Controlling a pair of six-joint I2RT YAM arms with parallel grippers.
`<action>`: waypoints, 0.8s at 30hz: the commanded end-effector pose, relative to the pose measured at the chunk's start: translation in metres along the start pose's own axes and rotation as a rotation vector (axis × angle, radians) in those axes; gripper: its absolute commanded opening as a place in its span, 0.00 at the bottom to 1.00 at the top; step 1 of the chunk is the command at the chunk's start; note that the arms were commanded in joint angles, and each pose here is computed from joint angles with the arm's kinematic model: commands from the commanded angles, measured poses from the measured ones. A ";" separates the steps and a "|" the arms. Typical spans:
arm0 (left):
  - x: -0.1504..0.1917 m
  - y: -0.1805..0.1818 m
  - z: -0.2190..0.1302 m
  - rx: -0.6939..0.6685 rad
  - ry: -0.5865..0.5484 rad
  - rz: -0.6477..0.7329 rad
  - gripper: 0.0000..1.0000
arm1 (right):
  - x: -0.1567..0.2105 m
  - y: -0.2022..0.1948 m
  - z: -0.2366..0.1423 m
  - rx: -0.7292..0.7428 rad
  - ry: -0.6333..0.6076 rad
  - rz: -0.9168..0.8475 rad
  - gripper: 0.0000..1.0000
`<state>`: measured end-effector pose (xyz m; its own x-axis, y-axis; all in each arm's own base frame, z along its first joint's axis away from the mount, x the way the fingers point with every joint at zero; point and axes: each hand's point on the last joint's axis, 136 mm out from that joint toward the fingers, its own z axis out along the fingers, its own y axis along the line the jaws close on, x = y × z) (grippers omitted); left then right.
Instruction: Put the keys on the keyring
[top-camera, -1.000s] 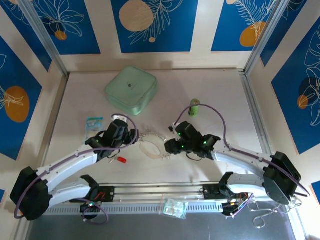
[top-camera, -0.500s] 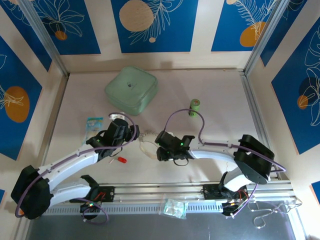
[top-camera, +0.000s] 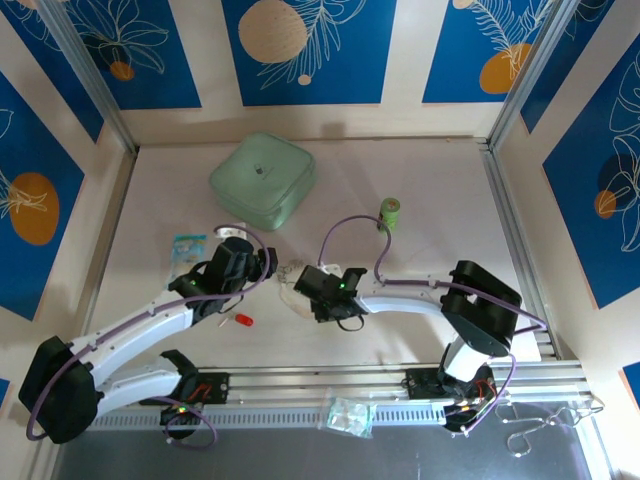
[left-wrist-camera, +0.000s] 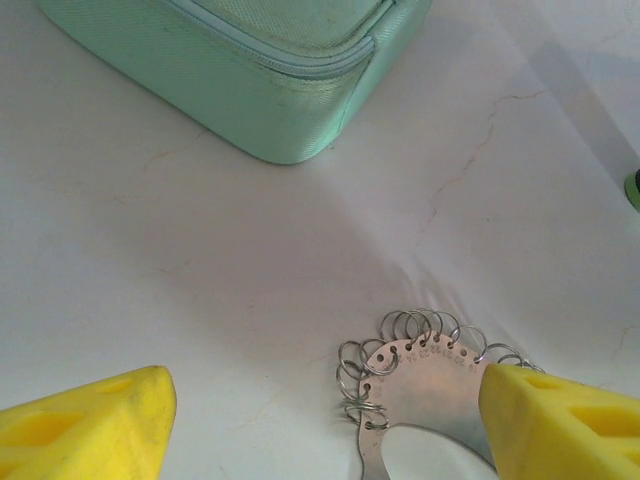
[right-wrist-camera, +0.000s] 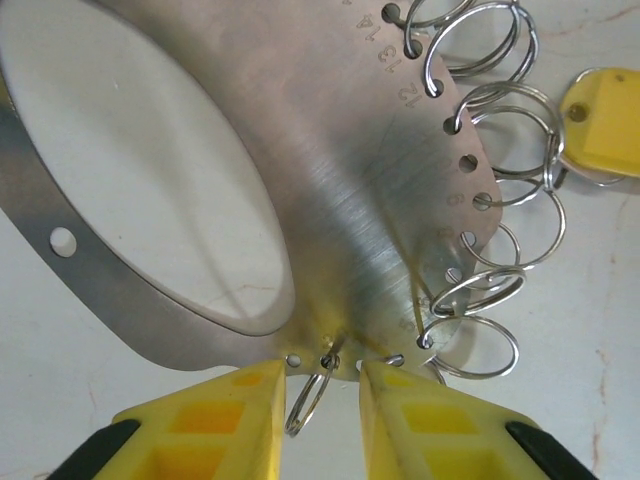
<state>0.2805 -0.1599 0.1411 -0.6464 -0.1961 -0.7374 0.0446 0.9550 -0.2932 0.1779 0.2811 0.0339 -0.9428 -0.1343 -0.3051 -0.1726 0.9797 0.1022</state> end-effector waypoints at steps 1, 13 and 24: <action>-0.011 0.002 -0.004 -0.007 -0.043 -0.006 0.79 | 0.002 -0.004 -0.002 0.066 -0.002 -0.002 0.26; -0.014 0.002 -0.005 -0.011 -0.058 -0.006 0.79 | 0.008 -0.006 0.001 0.115 0.023 -0.016 0.19; -0.019 0.002 -0.007 -0.018 -0.069 0.009 0.79 | 0.002 -0.005 -0.005 0.110 -0.013 -0.055 0.00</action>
<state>0.2828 -0.1568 0.1457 -0.6266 -0.1990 -0.7535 0.0381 0.9579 -0.2847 0.1726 0.2756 0.0276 -0.9422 -0.1712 -0.2879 -0.1778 0.9841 -0.0035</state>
